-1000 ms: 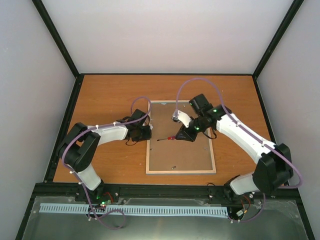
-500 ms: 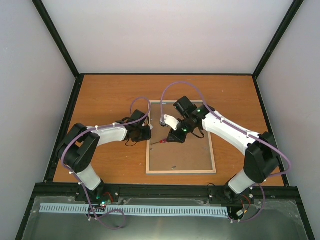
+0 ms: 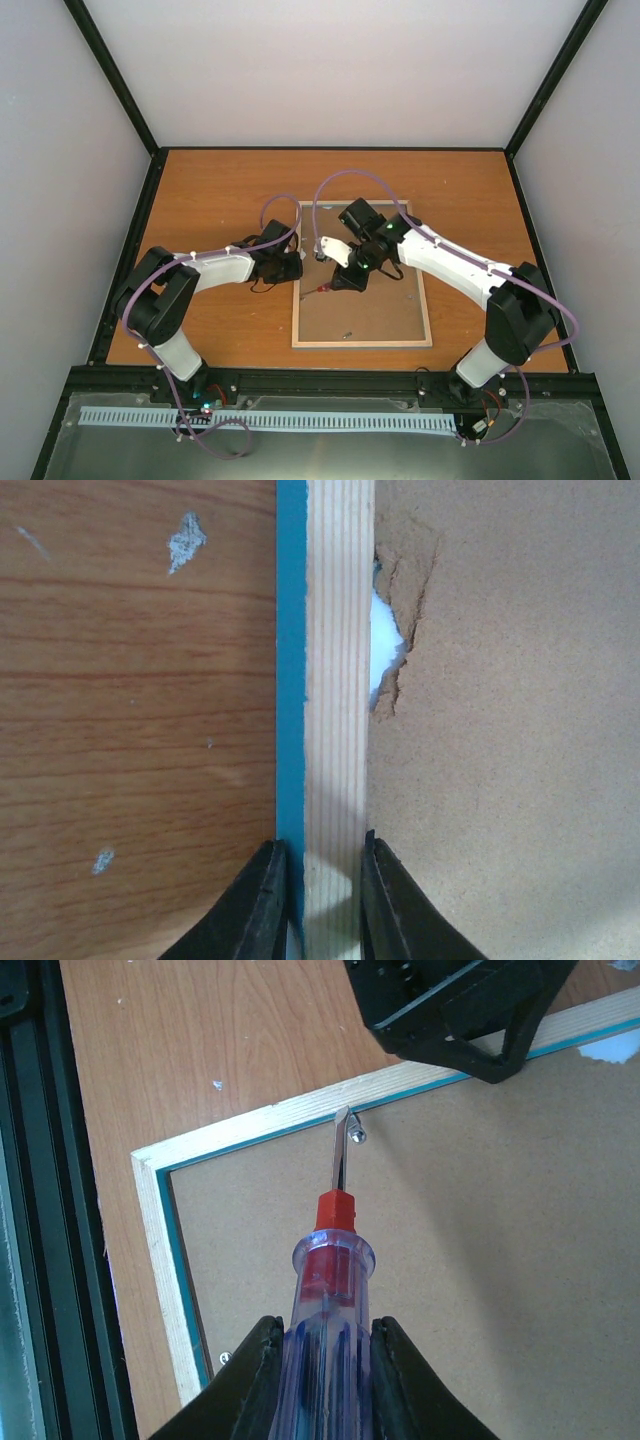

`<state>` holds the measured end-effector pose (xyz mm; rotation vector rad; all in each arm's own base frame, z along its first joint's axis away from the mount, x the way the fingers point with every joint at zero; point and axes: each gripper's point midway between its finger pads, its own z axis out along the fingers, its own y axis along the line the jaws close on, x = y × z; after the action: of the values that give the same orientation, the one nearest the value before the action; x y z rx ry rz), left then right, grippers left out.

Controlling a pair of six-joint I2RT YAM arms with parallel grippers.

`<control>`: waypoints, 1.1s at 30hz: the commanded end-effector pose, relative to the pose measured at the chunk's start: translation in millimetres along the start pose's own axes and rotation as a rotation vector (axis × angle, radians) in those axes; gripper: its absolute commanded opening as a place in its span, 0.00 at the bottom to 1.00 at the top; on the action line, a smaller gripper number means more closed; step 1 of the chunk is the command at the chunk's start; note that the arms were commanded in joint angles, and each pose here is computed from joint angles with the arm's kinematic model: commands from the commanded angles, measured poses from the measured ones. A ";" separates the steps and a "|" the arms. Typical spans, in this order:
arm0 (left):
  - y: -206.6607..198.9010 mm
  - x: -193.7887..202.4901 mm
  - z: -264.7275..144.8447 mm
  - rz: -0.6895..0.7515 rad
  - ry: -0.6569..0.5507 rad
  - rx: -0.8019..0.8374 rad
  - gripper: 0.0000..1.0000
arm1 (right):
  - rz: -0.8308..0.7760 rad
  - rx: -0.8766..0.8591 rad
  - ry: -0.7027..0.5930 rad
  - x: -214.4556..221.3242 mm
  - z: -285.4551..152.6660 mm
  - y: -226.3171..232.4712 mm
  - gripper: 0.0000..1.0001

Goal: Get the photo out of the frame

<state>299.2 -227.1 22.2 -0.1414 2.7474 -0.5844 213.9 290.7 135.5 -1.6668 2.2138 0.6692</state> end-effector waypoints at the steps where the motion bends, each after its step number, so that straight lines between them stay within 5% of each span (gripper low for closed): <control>1: -7.1 15.9 1.5 -0.019 0.065 0.042 0.01 | -0.047 -0.020 -0.004 -6.6 2.9 7.2 0.03; 13: -7.4 15.4 3.4 -0.009 0.070 0.038 0.01 | -0.065 -0.082 0.035 1.2 12.7 17.4 0.03; 33: -7.7 17.5 6.6 -0.002 0.084 0.041 0.01 | 0.025 0.121 0.094 6.7 20.0 -23.3 0.03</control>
<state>299.1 -227.2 22.1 -0.1393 2.7481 -0.5855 214.5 295.8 118.3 -1.6855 2.2688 0.6054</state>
